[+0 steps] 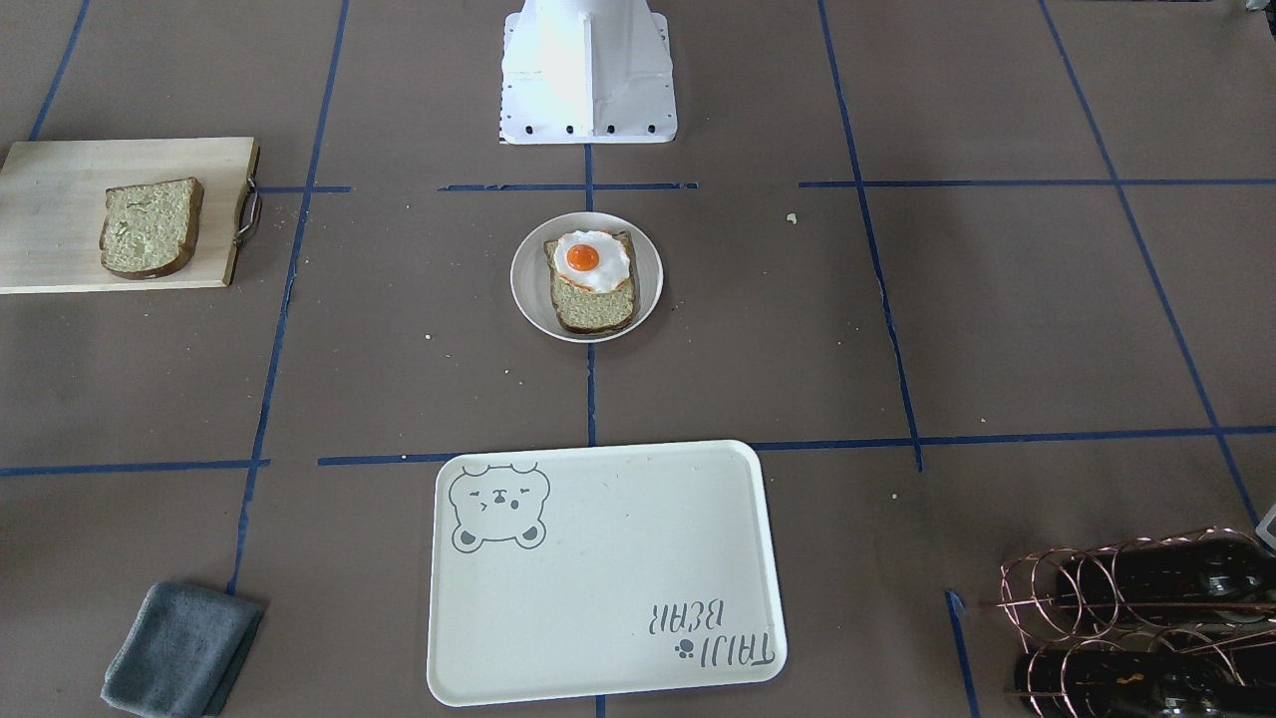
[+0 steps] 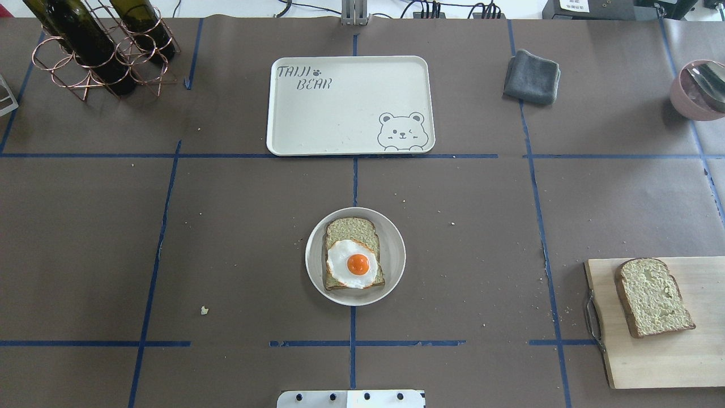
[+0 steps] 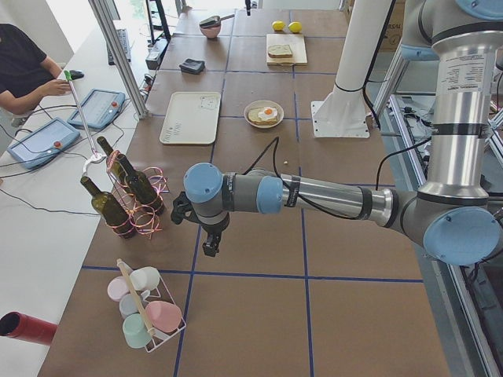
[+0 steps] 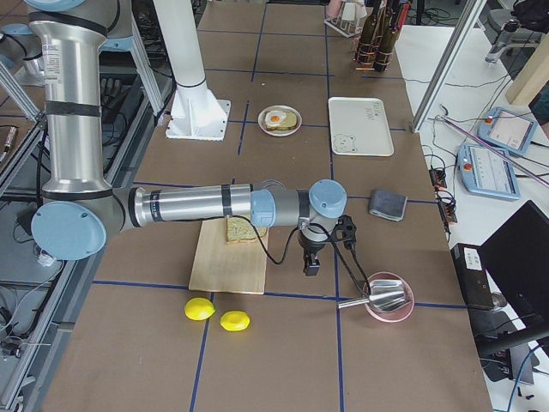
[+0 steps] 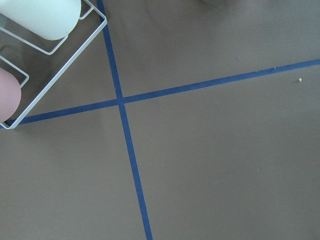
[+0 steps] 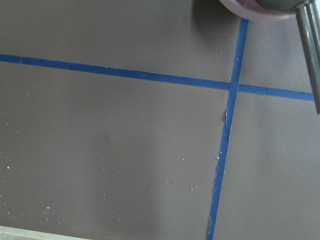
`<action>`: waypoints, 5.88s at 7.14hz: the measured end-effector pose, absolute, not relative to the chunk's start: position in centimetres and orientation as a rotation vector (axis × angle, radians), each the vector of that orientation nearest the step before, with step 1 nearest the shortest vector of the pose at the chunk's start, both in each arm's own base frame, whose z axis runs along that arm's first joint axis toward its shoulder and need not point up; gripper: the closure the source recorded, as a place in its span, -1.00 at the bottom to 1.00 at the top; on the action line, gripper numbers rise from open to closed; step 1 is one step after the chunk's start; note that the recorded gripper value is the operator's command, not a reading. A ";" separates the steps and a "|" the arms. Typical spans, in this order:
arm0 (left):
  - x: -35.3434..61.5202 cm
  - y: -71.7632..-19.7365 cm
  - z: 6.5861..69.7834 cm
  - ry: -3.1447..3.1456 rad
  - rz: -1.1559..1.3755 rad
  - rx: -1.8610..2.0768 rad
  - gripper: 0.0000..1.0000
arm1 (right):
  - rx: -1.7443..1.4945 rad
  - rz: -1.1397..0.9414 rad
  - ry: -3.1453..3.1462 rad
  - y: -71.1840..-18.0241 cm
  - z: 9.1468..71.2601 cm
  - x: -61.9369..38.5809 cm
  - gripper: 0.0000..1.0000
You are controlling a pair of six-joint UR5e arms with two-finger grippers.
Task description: Make sandwich and place on tray
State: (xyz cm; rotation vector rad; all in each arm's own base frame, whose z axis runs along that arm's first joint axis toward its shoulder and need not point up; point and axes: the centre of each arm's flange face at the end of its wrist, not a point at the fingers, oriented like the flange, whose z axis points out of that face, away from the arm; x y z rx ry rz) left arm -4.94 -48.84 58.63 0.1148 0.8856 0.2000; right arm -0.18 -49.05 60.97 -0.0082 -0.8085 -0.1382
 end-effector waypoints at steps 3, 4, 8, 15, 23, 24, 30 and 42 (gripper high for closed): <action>-5.2 -48.8 58.9 0.879 0.198 0.107 -1.00 | -0.006 -0.137 -0.810 -49.0 60.8 -0.2 -1.00; -5.2 -48.8 59.0 0.877 0.166 0.089 -1.00 | -0.004 -0.140 -0.810 -49.1 60.7 -0.2 -1.00; -5.3 -48.5 59.1 0.851 0.070 0.047 -1.00 | 0.072 -0.178 -0.813 -48.4 61.5 -0.2 -1.00; -3.6 -49.0 56.3 0.922 0.156 0.171 -1.00 | 0.075 -0.132 -0.896 -41.0 58.6 -8.2 -0.88; -2.6 -49.1 56.8 0.925 0.170 0.156 -1.00 | -0.024 -0.099 -0.918 -30.6 61.4 -16.2 -0.32; -2.6 -49.1 56.8 0.925 0.171 0.155 -1.00 | -0.033 -0.097 -0.911 -30.5 62.0 -16.4 -0.29; -2.5 -49.2 56.9 0.922 0.174 0.156 -1.00 | -0.057 -0.099 -0.894 -30.4 63.4 -17.0 -0.19; -2.6 -49.1 56.4 0.918 0.176 0.165 -1.00 | -0.045 -0.091 -1.076 -30.2 58.8 -15.1 1.00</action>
